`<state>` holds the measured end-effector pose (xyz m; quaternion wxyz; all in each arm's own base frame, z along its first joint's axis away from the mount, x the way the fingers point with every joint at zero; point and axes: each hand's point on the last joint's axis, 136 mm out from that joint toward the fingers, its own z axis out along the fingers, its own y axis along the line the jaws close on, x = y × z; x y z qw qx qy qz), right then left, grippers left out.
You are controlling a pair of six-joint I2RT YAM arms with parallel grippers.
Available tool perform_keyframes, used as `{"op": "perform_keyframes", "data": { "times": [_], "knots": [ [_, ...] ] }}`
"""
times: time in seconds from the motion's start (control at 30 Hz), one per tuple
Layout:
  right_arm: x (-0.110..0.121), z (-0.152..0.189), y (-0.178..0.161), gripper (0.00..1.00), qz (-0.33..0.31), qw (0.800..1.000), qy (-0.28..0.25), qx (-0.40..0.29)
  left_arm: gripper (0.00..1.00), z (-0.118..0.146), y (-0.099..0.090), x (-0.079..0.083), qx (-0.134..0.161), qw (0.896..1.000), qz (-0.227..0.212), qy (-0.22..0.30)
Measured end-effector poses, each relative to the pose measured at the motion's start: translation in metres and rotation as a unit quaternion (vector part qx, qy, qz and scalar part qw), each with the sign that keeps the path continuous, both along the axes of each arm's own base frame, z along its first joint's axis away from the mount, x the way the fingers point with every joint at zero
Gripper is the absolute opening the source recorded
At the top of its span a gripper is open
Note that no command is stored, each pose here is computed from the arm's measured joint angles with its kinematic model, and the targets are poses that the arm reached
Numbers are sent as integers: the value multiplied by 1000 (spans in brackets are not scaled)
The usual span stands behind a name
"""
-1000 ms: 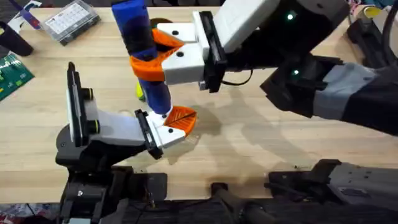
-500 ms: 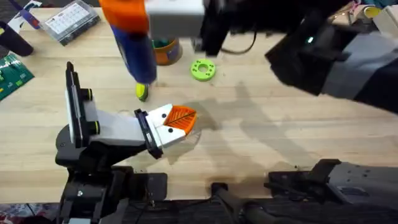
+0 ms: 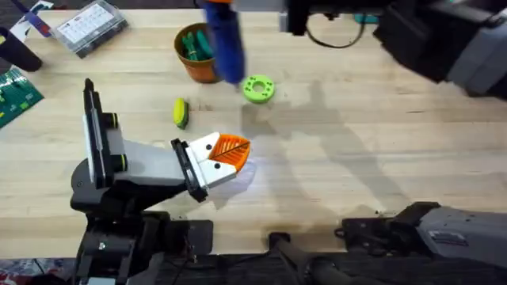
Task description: Pick up the gripper from the table and insert it into the empty holder that is missing its gripper. Then pick up a screw, insert it into the mounting hole, and use the screwdriver to tighten it. Finally, clean up the table by picking up the vegetable and placing it into the bucket.
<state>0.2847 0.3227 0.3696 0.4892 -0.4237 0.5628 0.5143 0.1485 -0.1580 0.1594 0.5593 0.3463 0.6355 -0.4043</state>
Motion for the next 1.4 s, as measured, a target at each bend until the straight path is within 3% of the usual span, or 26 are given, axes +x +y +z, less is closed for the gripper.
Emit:
{"op": "perform_keyframes", "data": {
  "times": [0.27,0.43,0.63,0.77,0.93,1.13,1.4],
  "knots": [
    [55,-69,-66,48,-118,984,74,-109,15,0,0,0,0,1000,0,0],
    [81,-97,-107,47,-197,963,71,-169,15,0,0,0,0,1000,0,0],
    [109,-121,-138,48,-265,935,27,-235,15,0,0,0,0,1000,0,0],
    [131,-160,-152,47,-290,908,9,-303,15,0,0,0,0,1000,0,0],
    [157,-218,-180,48,-311,852,-28,-420,15,0,0,0,0,1000,0,0],
    [188,-260,-200,49,-309,796,-110,-508,15,0,0,0,0,1000,0,0],
    [214,-287,-197,47,-280,762,-197,-549,15,0,0,0,0,1000,0,0]
  ]
}}
